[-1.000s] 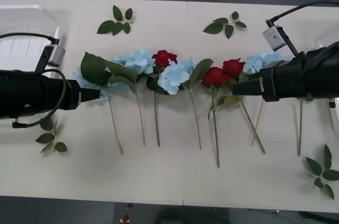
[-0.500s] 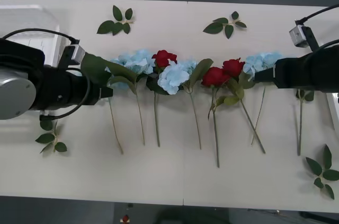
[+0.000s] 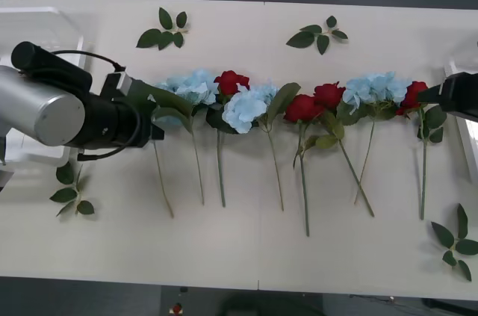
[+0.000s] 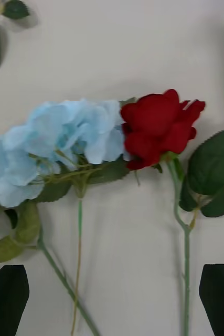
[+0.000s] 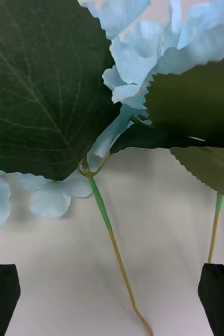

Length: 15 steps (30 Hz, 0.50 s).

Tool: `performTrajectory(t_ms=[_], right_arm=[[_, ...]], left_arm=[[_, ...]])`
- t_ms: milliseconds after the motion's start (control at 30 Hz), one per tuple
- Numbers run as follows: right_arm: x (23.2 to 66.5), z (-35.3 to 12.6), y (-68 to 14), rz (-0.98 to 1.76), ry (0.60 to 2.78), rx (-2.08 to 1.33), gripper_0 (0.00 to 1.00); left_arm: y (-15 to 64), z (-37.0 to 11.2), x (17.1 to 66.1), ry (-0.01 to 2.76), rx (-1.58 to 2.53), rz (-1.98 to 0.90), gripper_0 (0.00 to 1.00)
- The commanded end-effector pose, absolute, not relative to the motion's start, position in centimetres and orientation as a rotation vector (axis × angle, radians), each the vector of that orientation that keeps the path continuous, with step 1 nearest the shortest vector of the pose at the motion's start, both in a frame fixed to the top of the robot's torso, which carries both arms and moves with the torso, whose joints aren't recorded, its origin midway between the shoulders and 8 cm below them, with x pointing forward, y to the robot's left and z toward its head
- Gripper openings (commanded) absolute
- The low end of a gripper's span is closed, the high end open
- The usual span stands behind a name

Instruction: Put the red flowers into the right box and the blue flowers into the left box

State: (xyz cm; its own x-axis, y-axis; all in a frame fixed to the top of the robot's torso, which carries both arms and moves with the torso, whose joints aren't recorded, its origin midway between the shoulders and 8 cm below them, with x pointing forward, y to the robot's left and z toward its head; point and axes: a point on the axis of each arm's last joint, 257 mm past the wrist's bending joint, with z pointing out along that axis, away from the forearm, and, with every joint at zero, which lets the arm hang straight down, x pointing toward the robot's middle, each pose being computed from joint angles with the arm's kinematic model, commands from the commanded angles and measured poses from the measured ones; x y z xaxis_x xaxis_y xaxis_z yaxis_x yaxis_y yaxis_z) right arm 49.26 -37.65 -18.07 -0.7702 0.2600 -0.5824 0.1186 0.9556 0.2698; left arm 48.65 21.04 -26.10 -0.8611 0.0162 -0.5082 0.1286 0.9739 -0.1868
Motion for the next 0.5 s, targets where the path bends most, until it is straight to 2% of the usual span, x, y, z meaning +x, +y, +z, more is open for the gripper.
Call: performTrajectory(t_ms=[33, 500], right_arm=[[50.4, -17.2, -39.9, 0.255, 2.416, 0.331, 0.96], [51.4, -20.7, -42.3, 0.197, 2.423, 0.381, 0.96]], left_arm=[[20.7, -25.2, 50.2, 2.580, 0.111, -0.254, 1.00], [20.5, -28.1, 52.4, 2.655, 0.083, -0.171, 1.00]])
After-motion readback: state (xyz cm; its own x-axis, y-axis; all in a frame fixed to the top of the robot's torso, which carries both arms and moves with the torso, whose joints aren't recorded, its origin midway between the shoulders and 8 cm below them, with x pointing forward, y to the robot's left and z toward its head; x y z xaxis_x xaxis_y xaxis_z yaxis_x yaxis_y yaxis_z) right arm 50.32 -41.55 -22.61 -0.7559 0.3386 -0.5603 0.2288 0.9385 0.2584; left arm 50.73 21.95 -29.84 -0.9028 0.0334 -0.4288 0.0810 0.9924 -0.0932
